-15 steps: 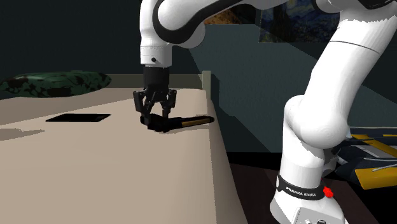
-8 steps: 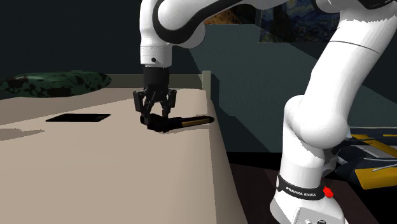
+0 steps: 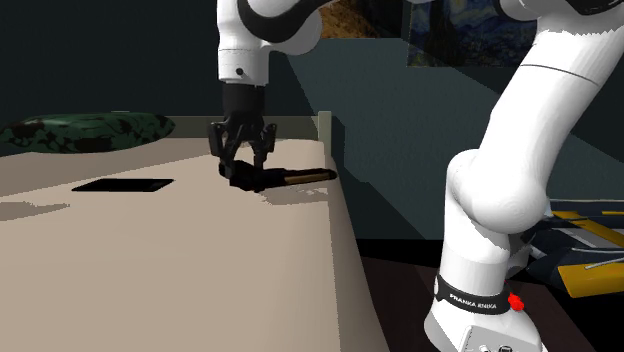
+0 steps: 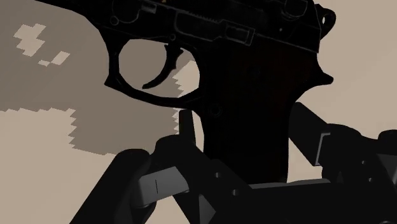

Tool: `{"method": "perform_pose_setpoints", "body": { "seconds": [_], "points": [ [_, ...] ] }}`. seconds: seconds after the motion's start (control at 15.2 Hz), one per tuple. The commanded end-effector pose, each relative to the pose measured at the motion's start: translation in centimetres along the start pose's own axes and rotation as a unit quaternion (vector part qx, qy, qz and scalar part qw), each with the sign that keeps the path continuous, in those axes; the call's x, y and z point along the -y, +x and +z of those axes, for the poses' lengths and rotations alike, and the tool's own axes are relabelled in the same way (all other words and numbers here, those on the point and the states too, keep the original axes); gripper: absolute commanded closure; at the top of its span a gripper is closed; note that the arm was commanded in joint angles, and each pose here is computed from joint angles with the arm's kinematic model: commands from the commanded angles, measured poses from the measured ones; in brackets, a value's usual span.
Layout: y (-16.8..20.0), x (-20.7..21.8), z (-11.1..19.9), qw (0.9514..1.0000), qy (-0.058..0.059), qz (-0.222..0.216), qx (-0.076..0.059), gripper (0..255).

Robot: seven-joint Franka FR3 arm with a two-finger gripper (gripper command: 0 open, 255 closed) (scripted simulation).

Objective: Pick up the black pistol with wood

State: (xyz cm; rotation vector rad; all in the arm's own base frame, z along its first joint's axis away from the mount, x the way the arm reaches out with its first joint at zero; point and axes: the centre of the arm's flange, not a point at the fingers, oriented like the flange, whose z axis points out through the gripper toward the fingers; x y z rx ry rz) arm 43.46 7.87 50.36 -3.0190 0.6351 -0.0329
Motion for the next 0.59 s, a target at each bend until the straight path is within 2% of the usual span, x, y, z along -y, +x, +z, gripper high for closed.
{"method": "perform_pose_setpoints", "body": {
  "seconds": [0.0, 0.4, 0.53],
  "points": [
    [-0.1, 0.1, -1.1, 1.0000, 0.000, 0.000, 0.000, 255],
    [-0.1, 0.3, -4.3, 1.0000, 0.000, 0.000, 0.000, 255],
    [-0.1, 0.3, -4.3, 1.0000, 0.000, 0.000, 0.000, 255]
  ]
}}
